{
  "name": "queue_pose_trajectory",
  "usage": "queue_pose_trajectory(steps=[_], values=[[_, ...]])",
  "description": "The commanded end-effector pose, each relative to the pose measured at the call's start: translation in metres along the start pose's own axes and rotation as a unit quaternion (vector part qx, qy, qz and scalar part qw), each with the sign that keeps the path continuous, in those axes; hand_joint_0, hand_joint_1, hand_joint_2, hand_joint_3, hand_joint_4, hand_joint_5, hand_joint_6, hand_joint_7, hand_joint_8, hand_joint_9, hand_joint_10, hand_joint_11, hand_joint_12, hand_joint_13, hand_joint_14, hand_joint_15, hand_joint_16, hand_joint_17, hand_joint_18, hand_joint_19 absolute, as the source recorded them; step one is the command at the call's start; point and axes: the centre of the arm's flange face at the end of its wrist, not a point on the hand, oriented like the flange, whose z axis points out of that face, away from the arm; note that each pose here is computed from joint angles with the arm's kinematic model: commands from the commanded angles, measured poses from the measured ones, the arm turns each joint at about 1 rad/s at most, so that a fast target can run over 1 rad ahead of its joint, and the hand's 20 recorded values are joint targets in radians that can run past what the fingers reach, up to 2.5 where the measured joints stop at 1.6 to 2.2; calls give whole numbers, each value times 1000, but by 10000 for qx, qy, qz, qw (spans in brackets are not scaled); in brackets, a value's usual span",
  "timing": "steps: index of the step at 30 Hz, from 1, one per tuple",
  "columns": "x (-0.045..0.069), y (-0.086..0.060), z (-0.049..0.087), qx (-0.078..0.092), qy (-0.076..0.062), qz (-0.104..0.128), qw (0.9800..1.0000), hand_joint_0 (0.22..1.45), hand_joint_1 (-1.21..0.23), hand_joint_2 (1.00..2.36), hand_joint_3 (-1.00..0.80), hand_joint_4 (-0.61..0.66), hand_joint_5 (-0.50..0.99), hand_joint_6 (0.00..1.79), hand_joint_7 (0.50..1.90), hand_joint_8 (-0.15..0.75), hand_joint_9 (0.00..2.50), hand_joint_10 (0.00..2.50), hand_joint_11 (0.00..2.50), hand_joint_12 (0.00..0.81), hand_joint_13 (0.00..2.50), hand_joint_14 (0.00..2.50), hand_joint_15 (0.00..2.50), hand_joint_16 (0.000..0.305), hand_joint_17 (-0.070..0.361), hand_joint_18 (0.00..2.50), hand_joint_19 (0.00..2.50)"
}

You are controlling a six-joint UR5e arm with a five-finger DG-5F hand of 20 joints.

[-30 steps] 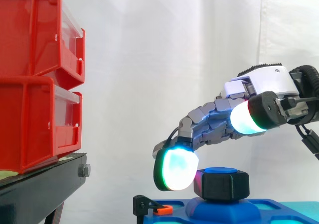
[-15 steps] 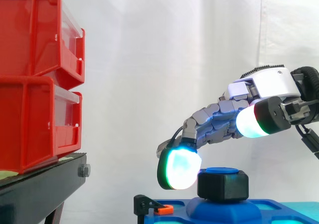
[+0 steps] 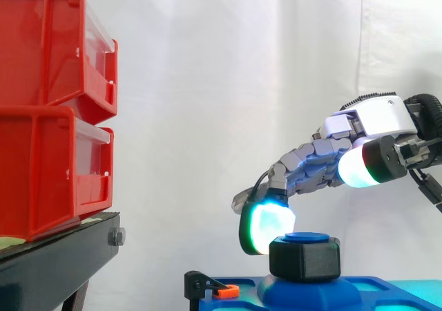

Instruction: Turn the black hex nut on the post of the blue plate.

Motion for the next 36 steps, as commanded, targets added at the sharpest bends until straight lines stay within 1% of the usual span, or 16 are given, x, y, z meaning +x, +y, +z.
queue_pose_trajectory(steps=[1, 4, 5, 13, 15, 16, 17, 19, 20, 22, 25, 28, 31, 32, 35, 36], values=[[-5, -9, -8, -10, 12, -3, 10000, 473, -303, 1000, -500, 156, -202, 503, 826, 204, 258, 2, 46, 320, 31, 1, 59, 53, 119, 0, 250], [-7, -14, -13, -36, 9, -13, 10000, 474, -303, 1000, -500, 158, -202, 503, 828, 204, 259, 0, 44, 320, 31, 1, 56, 53, 119, 0, 254], [-6, -16, -14, -25, 18, -4, 10000, 474, -303, 1000, -500, 158, -202, 503, 828, 204, 259, 0, 44, 320, 31, 1, 56, 53, 119, 0, 254], [-10, -24, -23, -52, 13, -11, 10000, 473, -303, 1000, -500, 155, -202, 503, 823, 204, 259, 1, 45, 321, 32, 3, 51, 53, 119, 0, 250], [-19, -26, -25, -64, -21, -17, 10000, 474, -303, 1000, -500, 156, -203, 503, 826, 204, 259, 2, 39, 321, 32, 2, 55, 53, 119, 0, 254], [-19, -26, -25, -64, -21, -17, 10000, 473, -304, 1000, -500, 156, -203, 503, 823, 205, 259, 0, 43, 321, 33, 2, 51, 53, 119, 0, 249], [-26, -24, -25, -69, -34, -24, 10000, 474, -303, 1000, -500, 155, -203, 503, 824, 204, 259, 1, 43, 321, 34, 1, 52, 53, 118, 0, 254], [-31, -23, -25, -84, -57, -47, 9999, 473, -304, 1000, -500, 153, -203, 503, 822, 204, 260, 0, 44, 321, 34, 0, 52, 53, 119, 0, 254], [-37, -22, -24, -85, -106, -74, 9999, 473, -304, 1000, -500, 153, -203, 503, 822, 204, 259, 2, 43, 321, 33, 2, 51, 53, 118, 0, 249], [-39, -21, -24, -86, -133, -105, 9998, 473, -305, 1000, -500, 155, -203, 503, 821, 205, 260, 0, 45, 321, 33, 1, 52, 53, 119, 0, 249], [-41, -19, -20, -67, -202, -187, 9996, 474, -305, 1000, -500, 155, -203, 503, 821, 205, 261, 0, 44, 320, 32, 0, 55, 53, 119, 0, 254], [-42, -16, -13, -25, -327, -310, 9990, 473, -305, 1000, -500, 157, -203, 503, 823, 205, 262, 0, 45, 319, 34, 0, 56, 53, 119, 0, 253], [-40, -13, -9, -25, -353, -327, 9988, 474, -305, 1000, -500, 156, -203, 503, 818, 204, 262, 0, 36, 319, 34, 0, 52, 53, 118, 0, 250], [-40, -10, -5, -2, -382, -339, 9987, 474, -305, 1000, -500, 155, -203, 503, 817, 204, 261, 0, 45, 319, 34, 0, 56, 53, 118, 0, 250], [-36, 2, 5, 64, -379, -335, 9987, 473, -304, 1000, -500, 155, -203, 503, 815, 204, 262, 0, 45, 319, 34, 2, 55, 53, 118, 0, 250], [-30, 8, 10, 67, -348, -326, 9988, 474, -305, 1000, -500, 155, -203, 503, 814, 204, 263, 0, 31, 319, 35, 0, 52, 53, 118, 0, 254]])
